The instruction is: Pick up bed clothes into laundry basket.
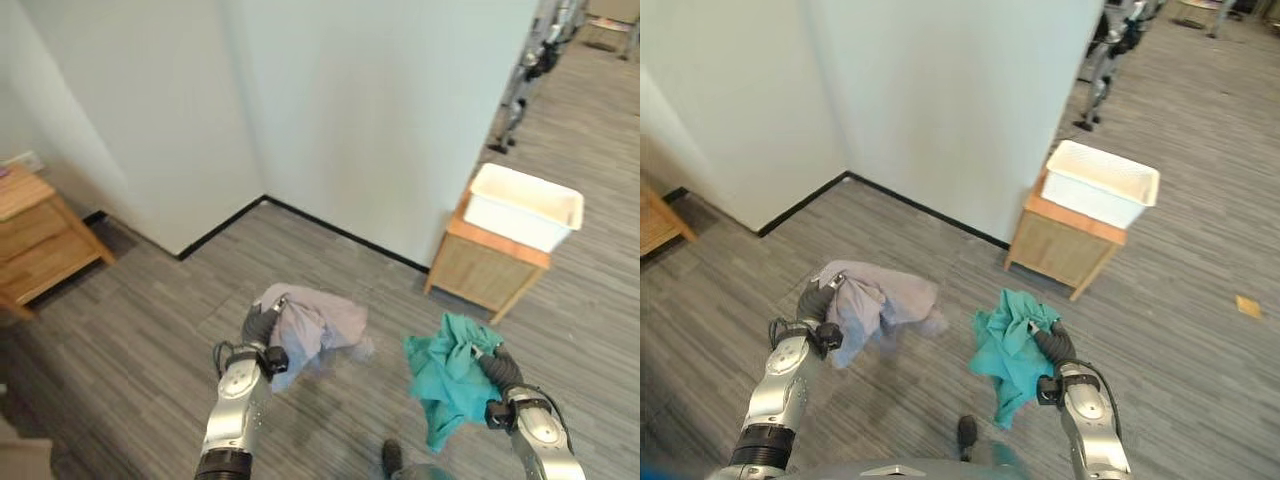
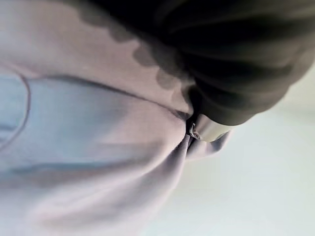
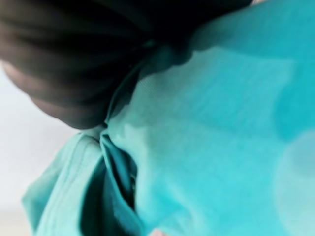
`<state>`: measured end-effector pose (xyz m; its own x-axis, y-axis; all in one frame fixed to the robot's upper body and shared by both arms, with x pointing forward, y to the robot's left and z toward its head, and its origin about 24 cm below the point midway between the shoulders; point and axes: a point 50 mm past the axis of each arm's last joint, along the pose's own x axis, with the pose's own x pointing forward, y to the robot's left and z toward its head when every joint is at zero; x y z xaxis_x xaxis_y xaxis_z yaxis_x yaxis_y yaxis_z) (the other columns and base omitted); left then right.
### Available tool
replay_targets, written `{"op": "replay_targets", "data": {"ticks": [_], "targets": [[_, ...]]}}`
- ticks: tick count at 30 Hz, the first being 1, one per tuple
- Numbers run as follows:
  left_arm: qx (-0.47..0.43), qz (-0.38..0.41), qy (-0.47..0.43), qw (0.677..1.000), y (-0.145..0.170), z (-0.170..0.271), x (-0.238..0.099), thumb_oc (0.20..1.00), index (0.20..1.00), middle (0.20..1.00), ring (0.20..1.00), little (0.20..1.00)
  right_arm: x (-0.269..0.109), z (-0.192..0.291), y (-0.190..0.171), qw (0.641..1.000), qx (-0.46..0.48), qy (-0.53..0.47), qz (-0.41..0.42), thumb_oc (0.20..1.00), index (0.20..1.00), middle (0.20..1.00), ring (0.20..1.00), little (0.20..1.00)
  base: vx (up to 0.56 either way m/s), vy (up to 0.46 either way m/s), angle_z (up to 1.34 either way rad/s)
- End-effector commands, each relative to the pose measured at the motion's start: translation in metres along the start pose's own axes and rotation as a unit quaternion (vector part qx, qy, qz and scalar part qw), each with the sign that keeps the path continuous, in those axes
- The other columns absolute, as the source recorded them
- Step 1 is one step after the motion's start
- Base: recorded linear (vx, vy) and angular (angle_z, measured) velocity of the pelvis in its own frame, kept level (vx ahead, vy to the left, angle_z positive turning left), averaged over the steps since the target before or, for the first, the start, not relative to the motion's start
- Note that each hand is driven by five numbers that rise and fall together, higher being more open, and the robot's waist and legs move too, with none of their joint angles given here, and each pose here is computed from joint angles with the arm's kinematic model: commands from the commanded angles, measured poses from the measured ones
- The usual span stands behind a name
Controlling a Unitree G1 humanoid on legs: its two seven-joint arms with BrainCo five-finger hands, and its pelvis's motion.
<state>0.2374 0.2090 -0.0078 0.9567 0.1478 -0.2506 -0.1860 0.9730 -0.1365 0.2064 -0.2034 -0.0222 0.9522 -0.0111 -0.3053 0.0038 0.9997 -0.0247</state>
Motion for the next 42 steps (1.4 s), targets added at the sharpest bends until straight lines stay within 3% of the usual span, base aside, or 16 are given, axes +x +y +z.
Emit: {"op": "replay_targets", "data": {"ticks": [1, 15, 16, 20, 29, 34, 37, 42], "targets": [[-0.005, -0.023, -0.094, 0.995, -0.002, 0.039, 0.008, 0.2, 0.2, 0.2, 0.2, 0.2, -0.001, 0.028, -0.016, 0.996, 0.013, -0.086, -0.018, 0.2, 0.2, 0.2, 0.2, 0.2, -0.02, -0.06, 0.38], [-0.02, 0.008, -0.086, 0.996, 0.017, 0.033, -0.001, 0.2, 0.2, 0.2, 0.2, 0.2, 0.009, 0.038, -0.001, 0.995, 0.009, -0.102, 0.012, 0.2, 0.2, 0.2, 0.2, 0.2, -0.04, -0.035, -0.08], [0.047, 0.271, -0.151, 0.95, 0.108, 0.067, -0.041, 0.2, 0.2, 0.2, 0.2, 0.2, -0.006, 0.042, -0.08, 0.982, 0.116, -0.081, -0.129, 0.2, 0.2, 0.2, 0.2, 0.2, -0.02, 0.063, 0.08], [0.064, 0.21, -0.173, 0.96, 0.085, 0.081, -0.026, 0.2, 0.2, 0.2, 0.2, 0.2, -0.008, 0.04, -0.08, 0.98, 0.114, -0.079, -0.144, 0.2, 0.2, 0.2, 0.2, 0.2, -0.06, 0.183, 0.16], [0.088, 0.181, -0.205, 0.958, 0.078, 0.109, -0.004, 0.2, 0.2, 0.2, 0.2, 0.2, -0.017, 0.056, -0.084, 0.976, 0.084, -0.121, -0.162, 0.2, 0.2, 0.2, 0.2, 0.2, -0.16, 0.025, -0.54], [0.051, 0.186, -0.227, 0.955, 0.077, 0.114, -0.006, 0.2, 0.2, 0.2, 0.2, 0.2, -0.019, 0.051, -0.095, 0.972, 0.077, -0.113, -0.193, 0.2, 0.2, 0.2, 0.2, 0.2, -0.18, -0.157, -1.27], [0.029, 0.163, -0.213, 0.963, 0.059, 0.103, -0.001, 0.2, 0.2, 0.2, 0.2, 0.2, -0.034, 0.036, -0.106, 0.965, 0.087, -0.094, -0.228, 0.2, 0.2, 0.2, 0.2, 0.2, -0.04, -0.3, -0.56], [-0.01, 0.135, -0.202, 0.97, 0.039, 0.097, 0.007, 0.2, 0.2, 0.2, 0.2, 0.2, -0.019, 0.043, -0.099, 0.973, 0.069, -0.091, -0.2, 0.2, 0.2, 0.2, 0.2, 0.2, -0.11, -0.282, -0.39]]}}
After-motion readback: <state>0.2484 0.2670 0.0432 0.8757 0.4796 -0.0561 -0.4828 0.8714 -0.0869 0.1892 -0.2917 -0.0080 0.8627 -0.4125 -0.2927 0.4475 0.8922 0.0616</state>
